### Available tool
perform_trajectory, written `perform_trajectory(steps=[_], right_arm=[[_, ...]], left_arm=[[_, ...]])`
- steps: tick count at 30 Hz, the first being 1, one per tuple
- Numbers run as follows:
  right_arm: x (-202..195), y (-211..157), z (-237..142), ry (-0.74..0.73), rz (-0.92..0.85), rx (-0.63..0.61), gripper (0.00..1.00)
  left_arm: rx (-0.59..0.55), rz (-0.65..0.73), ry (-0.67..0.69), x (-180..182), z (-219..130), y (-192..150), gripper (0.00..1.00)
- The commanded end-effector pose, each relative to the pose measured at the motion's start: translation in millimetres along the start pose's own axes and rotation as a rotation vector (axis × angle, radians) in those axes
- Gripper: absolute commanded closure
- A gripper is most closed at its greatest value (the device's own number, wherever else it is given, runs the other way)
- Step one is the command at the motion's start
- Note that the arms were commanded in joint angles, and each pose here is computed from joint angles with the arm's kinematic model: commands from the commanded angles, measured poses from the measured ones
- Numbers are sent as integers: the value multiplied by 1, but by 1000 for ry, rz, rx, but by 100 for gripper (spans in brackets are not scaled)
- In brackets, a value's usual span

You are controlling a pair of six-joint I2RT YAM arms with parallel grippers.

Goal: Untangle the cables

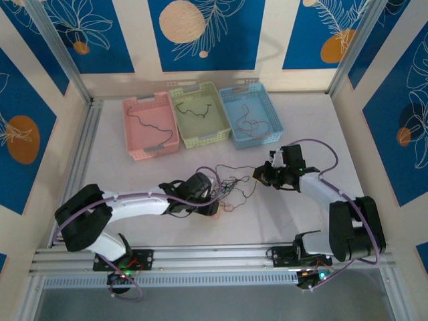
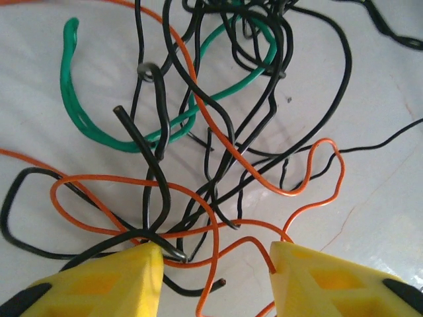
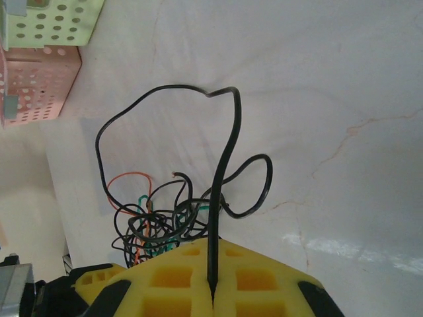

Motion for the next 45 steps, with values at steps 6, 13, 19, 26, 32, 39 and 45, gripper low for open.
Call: perform_trajectory(steps=[6, 13, 19, 26, 32, 39, 45], right_arm=[[8, 6, -1, 34, -7, 3, 100], [8, 6, -1, 35, -7, 3, 100], [8, 6, -2, 36, -8, 2, 100], [8, 6, -2, 35, -7, 2, 100], [7, 6, -3, 28, -6, -4, 100], [-4, 5, -5, -55, 44, -16, 100], [-9, 5, -6, -93, 70, -24, 100]], left_arm=[[3, -8, -47, -6, -1, 3, 63], [-4, -12, -51, -4, -5, 1, 74], [0, -13, -53, -3, -4, -1, 84], [-16, -7, -51, -3, -14, 1, 98], [-66, 40, 24, 3, -47, 7, 100], [-243, 77, 230, 28, -141, 22, 100], [-455, 32, 336, 55, -234, 23, 100]])
Point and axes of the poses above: each hand's point on the last joint's axis, 136 mm out from that joint toward the fingers, its own z axis out along the fingers, its own x axis along the line the jaws close on, y = z × x, the point moved 4 cm from there along -z, back along the fingers, and after that the axes turned 11 degrees about -z, right-handed, at the moved point
